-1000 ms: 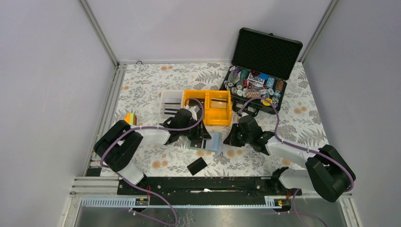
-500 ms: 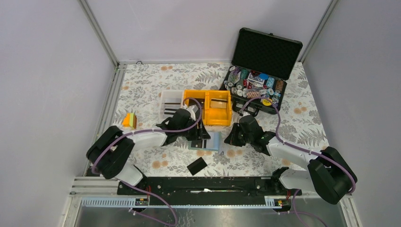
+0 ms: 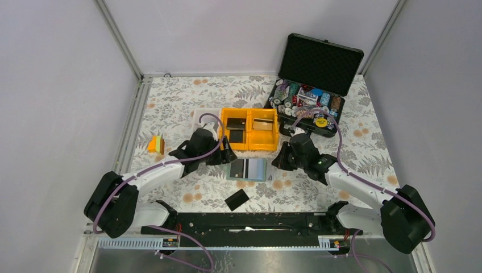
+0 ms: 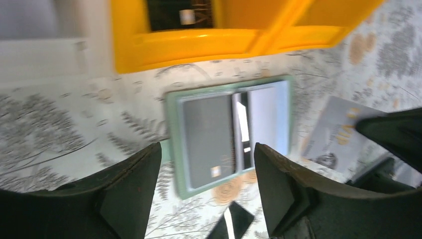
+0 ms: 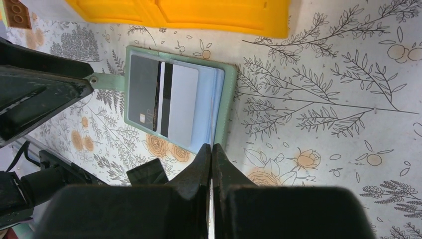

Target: Put the credit cards into the card holder

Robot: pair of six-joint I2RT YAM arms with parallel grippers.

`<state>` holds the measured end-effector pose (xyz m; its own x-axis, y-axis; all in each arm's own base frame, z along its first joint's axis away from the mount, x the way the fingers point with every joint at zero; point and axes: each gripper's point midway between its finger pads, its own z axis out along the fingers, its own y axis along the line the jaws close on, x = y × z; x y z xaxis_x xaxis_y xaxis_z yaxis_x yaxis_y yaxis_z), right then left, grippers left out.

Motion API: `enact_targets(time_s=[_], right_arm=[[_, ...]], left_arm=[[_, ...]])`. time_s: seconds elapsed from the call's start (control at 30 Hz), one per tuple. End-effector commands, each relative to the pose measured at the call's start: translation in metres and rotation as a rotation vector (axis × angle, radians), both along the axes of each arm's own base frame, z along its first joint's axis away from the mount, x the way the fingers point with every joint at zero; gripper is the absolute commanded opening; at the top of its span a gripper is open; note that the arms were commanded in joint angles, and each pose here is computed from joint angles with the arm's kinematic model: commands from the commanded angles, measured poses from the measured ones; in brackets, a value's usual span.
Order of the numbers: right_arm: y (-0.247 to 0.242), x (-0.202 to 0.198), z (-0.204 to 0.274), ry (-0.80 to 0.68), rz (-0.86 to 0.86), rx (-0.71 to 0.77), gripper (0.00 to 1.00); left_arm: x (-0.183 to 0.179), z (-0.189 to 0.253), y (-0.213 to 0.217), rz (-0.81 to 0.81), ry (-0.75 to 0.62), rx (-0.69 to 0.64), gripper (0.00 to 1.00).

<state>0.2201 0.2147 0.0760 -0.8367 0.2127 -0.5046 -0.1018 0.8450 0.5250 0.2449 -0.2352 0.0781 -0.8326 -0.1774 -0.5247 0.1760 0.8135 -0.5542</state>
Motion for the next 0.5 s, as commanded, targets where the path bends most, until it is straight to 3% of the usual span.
enact_targets(time_s=[0.0, 0.17, 0.47], right_arm=[[0.011, 0.014, 0.019, -0.051, 0.014, 0.044, 0.00], [0.018, 0.020, 0.014, -0.051, 0.023, 0.065, 0.00], [0.024, 0.025, 0.010, -0.052, 0.024, 0.078, 0.00]], left_arm=[[0.001, -0.012, 0.028, 0.062, -0.001, 0.058, 0.71], [-0.001, -0.025, 0.030, 0.059, 0.036, 0.062, 0.71], [-0.001, -0.038, 0.035, 0.062, 0.068, 0.106, 0.59]])
